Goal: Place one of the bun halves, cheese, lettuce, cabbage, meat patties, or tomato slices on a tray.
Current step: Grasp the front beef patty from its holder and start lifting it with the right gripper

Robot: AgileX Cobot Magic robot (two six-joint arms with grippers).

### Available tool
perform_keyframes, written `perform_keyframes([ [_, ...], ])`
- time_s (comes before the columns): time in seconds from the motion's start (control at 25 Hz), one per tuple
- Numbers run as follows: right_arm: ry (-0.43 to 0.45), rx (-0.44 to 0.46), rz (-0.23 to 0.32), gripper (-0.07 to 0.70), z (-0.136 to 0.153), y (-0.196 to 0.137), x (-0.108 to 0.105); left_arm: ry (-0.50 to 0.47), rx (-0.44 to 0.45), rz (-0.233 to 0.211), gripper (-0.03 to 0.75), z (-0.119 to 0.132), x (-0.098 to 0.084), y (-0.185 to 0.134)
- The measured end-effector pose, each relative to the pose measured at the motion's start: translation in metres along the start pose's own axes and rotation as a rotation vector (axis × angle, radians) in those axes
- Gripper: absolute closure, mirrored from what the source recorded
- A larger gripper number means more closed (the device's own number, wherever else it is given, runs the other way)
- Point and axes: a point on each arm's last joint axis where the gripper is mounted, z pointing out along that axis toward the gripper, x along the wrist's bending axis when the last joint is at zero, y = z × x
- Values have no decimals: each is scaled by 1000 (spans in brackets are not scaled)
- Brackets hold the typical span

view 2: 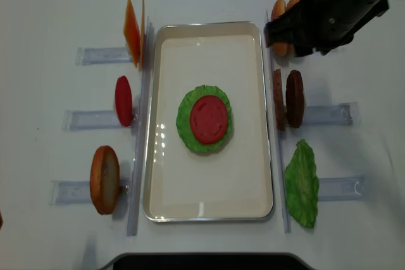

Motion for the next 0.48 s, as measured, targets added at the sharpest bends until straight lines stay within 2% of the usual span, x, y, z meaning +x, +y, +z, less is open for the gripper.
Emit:
perform_keyframes([
  [0.2, -14, 72, -41, 342, 28, -6, 32, 0, 0, 0, 716, 0, 0, 0],
  [0.32, -19, 93, -42, 339, 40, -7, 40, 0, 0, 0, 716, 0, 0, 0],
  [0.48, -7, 76, -39, 314, 47, -4, 44, 0, 0, 0, 716, 0, 0, 0],
])
